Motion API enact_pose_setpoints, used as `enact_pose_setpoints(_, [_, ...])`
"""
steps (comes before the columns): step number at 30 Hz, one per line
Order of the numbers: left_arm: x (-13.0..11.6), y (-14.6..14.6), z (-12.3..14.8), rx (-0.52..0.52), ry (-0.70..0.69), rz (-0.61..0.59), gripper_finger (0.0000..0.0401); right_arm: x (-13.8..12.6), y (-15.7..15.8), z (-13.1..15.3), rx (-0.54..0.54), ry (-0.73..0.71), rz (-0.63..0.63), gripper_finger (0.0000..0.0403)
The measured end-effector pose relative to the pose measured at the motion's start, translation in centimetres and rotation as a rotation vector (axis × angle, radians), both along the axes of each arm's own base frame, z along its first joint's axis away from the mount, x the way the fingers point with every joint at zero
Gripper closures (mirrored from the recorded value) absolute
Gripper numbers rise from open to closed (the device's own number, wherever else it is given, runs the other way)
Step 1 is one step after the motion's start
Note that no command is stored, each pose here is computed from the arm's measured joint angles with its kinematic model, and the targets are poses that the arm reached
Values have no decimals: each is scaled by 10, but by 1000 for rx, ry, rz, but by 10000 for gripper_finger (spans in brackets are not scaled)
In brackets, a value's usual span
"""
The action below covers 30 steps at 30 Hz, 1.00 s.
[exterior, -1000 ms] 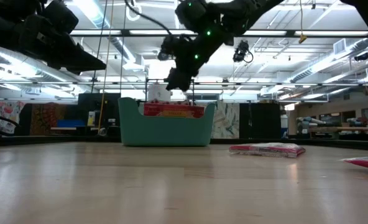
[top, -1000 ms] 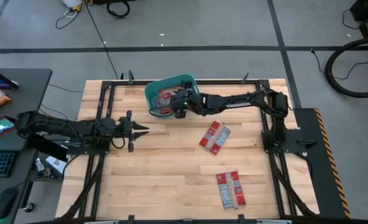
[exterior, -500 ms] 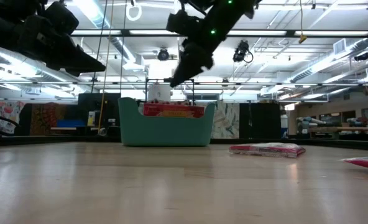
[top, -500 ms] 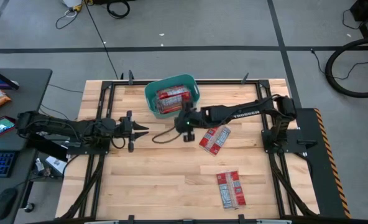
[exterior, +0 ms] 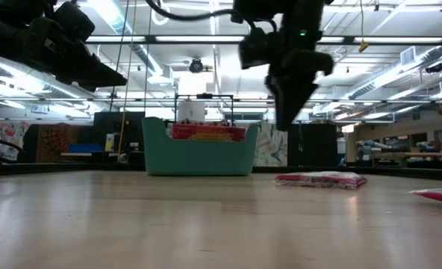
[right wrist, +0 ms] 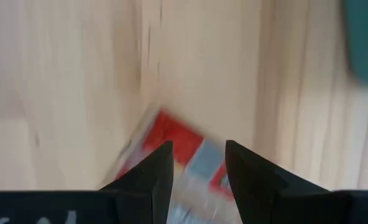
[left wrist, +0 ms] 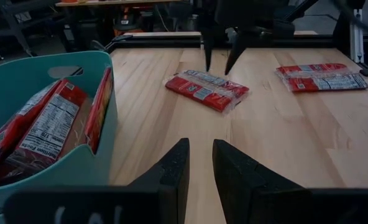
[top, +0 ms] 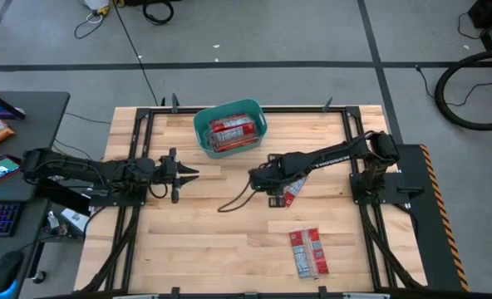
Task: Sort popcorn bags into baskets
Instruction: Put the red popcorn bag into the green bin
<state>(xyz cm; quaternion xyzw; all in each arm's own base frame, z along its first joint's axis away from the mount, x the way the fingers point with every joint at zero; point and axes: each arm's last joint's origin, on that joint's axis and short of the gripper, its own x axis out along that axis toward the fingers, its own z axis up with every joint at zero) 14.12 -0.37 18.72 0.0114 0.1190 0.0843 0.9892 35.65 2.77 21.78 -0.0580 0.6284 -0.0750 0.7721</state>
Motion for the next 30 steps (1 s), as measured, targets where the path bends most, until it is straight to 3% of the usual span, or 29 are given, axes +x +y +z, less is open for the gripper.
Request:
enact_pose_setpoints(7, [0, 0, 0, -1, 0, 0, 326, -15, 14, -2, -2, 117, -55, 252])
enact_pose_setpoints(30, [0, 0, 0, -1, 2, 0, 326, -28, 51, -2, -13, 158, -82, 252])
